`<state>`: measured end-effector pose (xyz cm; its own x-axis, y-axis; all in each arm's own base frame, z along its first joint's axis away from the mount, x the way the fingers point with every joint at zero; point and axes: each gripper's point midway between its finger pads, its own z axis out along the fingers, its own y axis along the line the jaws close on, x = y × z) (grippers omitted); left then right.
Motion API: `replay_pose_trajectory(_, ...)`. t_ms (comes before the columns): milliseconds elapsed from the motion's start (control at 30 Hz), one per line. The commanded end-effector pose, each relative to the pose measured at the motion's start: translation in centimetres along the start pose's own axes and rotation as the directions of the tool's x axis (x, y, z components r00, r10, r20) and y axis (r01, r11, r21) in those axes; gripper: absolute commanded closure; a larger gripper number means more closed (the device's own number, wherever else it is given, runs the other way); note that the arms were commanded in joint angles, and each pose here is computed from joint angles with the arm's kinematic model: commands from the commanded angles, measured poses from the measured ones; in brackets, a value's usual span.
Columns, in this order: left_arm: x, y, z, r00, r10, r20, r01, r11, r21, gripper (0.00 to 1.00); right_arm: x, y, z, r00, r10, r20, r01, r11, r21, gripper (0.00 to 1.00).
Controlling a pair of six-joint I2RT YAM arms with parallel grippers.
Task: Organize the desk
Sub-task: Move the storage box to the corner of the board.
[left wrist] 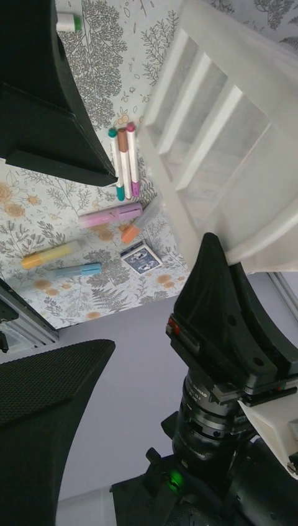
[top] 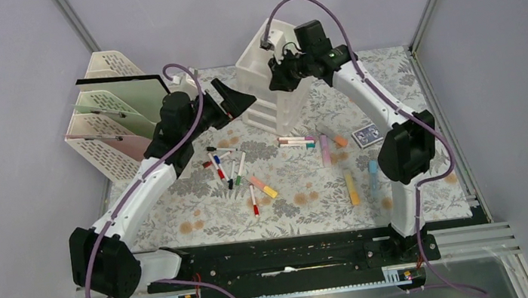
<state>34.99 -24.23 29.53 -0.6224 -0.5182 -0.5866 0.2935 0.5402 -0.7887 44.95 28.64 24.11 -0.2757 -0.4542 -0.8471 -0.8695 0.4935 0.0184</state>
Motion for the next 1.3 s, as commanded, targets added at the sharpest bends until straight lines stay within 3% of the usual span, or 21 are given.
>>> replay_pose_trajectory(0, -2.2, -2.6, -1.6, 0.995, 0.033, 0.095, -0.038, 0.998, 0.046, 0.01, -7.0, 2.4, -1.4, 0.983, 0.002, 0.185, 0.008, 0.999, -0.053, 0.88)
replay_pose_trajectory(133, -2.5, -2.7, -2.3, 0.993, 0.028, 0.118, -0.033, 0.999, 0.039, 0.01, -7.9, 3.4, -1.9, 0.978, 0.017, 0.208, 0.003, 0.995, -0.097, 0.69)
replay_pose_trajectory(367, -2.8, -3.0, -2.8, 0.99, 0.012, 0.139, -0.017, 0.999, 0.04, 0.01, -8.3, 5.0, -3.1, 0.973, 0.036, 0.227, -0.001, 0.988, -0.151, 0.57)
replay_pose_trajectory(500, -3.0, -3.3, -3.1, 0.99, 0.008, 0.141, -0.013, 0.999, 0.036, 0.01, -9.6, 6.8, -5.4, 0.962, 0.018, 0.274, 0.044, 0.975, -0.22, 0.42)
replay_pose_trajectory(667, -3.2, -3.6, -3.4, 0.99, -0.01, 0.139, 0.005, 0.999, 0.032, 0.01, -9.5, 7.1, -8.3, 0.957, 0.049, 0.284, 0.029, 0.965, -0.262, 0.41)
replay_pose_trajectory(833, -3.4, -3.3, -3.1, 0.986, -0.055, 0.157, 0.053, 0.998, 0.015, 0.01, -6.7, 4.1, -10.5, 0.958, 0.116, 0.261, -0.06, 0.975, -0.213, 0.41)
replay_pose_trajectory(1067, -6.2, -2.3, 0.3, 0.964, -0.089, 0.25, 0.151, 0.959, -0.24, 0.01, -1.3, -0.2, -14.3, 0.937, 0.259, 0.236, -0.236, 0.964, -0.124, 0.4)
replay_pose_trajectory(1267, -6.3, -1.4, 4.1, 0.965, -0.076, 0.252, 0.179, 0.893, -0.413, 0.01, 2.8, -0.3, -15.3, 0.913, 0.349, 0.21, -0.338, 0.937, -0.091, 0.4)
